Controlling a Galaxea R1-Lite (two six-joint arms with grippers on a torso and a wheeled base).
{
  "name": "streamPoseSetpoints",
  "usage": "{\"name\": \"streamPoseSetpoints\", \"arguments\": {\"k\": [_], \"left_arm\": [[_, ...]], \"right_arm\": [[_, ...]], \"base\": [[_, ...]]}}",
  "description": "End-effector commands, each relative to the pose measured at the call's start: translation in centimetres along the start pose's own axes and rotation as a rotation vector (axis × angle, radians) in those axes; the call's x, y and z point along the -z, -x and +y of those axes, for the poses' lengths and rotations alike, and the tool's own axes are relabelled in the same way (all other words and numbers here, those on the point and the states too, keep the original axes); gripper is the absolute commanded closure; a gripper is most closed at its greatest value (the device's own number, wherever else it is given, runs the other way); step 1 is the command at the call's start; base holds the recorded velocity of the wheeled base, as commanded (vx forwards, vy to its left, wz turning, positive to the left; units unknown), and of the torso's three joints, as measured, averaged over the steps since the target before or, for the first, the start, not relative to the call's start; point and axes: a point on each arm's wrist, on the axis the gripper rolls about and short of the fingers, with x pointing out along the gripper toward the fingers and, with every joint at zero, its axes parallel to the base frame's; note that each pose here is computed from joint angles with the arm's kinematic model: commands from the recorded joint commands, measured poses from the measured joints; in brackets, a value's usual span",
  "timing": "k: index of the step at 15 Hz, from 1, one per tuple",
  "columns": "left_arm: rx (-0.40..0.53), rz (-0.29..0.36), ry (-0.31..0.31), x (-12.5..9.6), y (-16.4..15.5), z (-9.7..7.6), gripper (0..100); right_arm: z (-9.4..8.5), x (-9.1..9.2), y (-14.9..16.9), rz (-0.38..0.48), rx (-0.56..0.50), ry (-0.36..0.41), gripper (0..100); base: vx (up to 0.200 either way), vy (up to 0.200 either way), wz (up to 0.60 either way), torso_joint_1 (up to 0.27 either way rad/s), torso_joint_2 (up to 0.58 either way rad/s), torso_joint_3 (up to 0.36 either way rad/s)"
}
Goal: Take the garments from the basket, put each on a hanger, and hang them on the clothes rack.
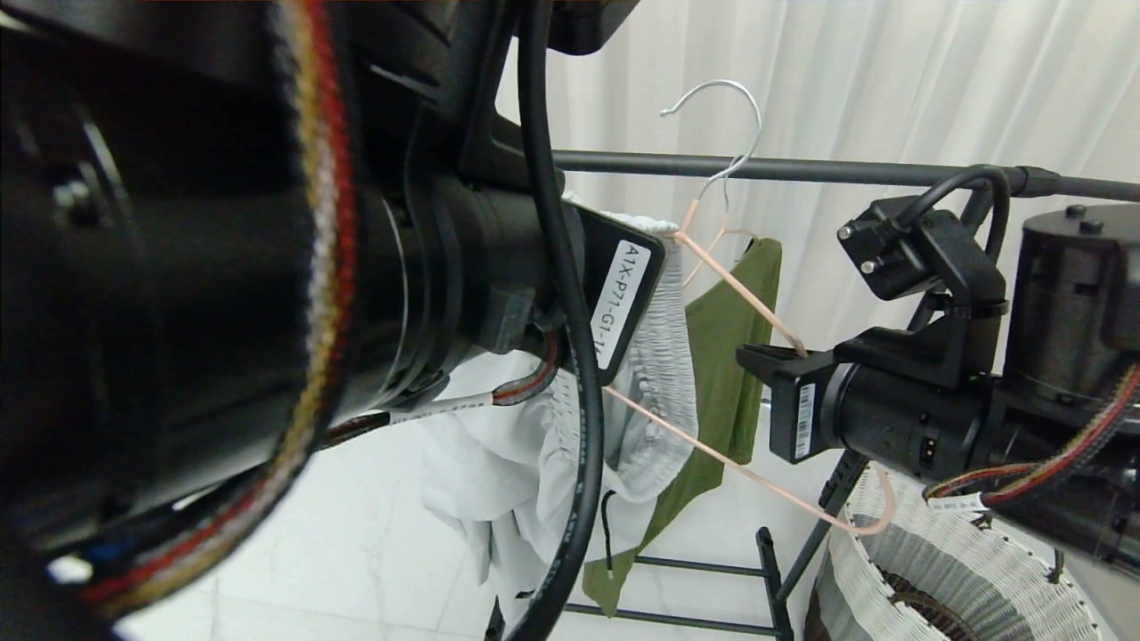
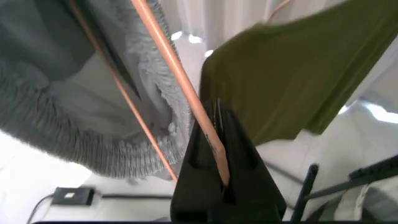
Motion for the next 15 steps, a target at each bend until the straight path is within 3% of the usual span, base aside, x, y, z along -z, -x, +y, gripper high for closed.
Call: {"name": "streamPoseSetpoints", "arguments": {"k": [1, 5, 11, 15], "left_arm": [[0.009, -0.003, -0.004, 0.0, 0.2, -0.2, 100], [0.015, 0.006, -0.014, 0.3, 0.1, -0.6, 100], [0.015, 0.024, -0.029, 0.9, -0.1, -0.8, 100], [-0.007, 0.028, -0.023, 1.1, 0.0, 0.0, 100]], "right_arm": [[-0.5, 0.0, 0.5, -0.026, -0.008, 0.013, 100], [-0.4, -0.1, 0.2, -0.086, -0.018, 0.029, 100], [-0.4, -0.3, 0.4, -0.099, -0.017, 0.027, 100], [-1.4, -0.7, 0.4, -0.109, 0.014, 0.057, 100]], "base": [[0.000, 0.000, 0.00, 0.000, 0.00, 0.000], [0.000, 0.000, 0.00, 0.000, 0.00, 0.000], [0.000, 0.000, 0.00, 0.000, 0.00, 0.000], [0.000, 0.000, 0.00, 0.000, 0.00, 0.000]]}}
